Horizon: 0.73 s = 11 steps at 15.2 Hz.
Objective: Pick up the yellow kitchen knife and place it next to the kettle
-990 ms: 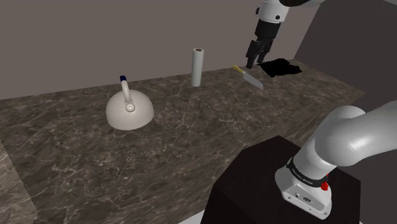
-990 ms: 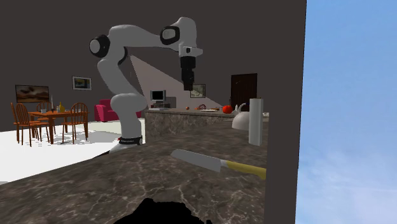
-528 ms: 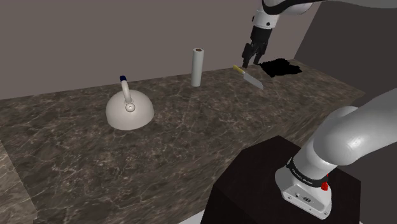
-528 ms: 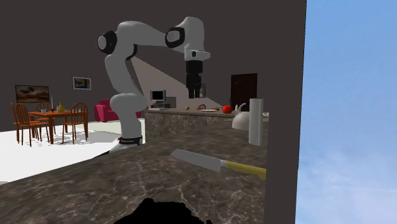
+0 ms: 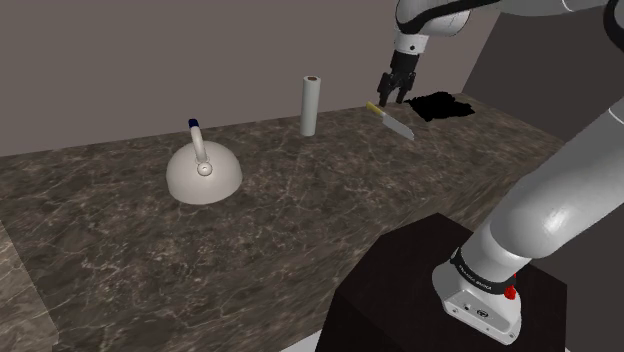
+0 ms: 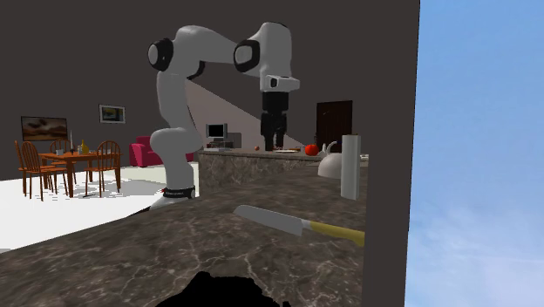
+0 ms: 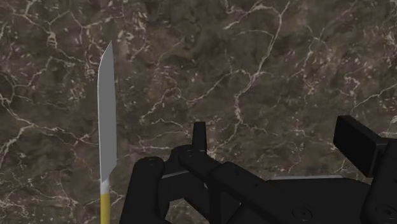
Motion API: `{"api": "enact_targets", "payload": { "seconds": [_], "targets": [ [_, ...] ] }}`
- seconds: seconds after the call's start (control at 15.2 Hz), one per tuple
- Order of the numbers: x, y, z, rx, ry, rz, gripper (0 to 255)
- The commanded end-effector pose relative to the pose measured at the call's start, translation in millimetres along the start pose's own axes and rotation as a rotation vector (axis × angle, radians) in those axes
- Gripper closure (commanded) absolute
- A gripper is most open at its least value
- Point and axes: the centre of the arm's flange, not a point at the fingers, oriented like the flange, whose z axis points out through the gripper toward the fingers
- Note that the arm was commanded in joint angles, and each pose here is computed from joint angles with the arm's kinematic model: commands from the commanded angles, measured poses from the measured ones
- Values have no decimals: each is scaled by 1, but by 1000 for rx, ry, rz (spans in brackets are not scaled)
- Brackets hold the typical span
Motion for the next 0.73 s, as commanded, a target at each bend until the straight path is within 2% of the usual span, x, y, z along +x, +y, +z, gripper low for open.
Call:
{"api": "enact_targets", "payload": {
  "seconds": [0.0,0.66],
  "targets": [
    [15,21,11,6,-5,22,0],
    [79,131,62,39,-29,130,0]
  ]
}}
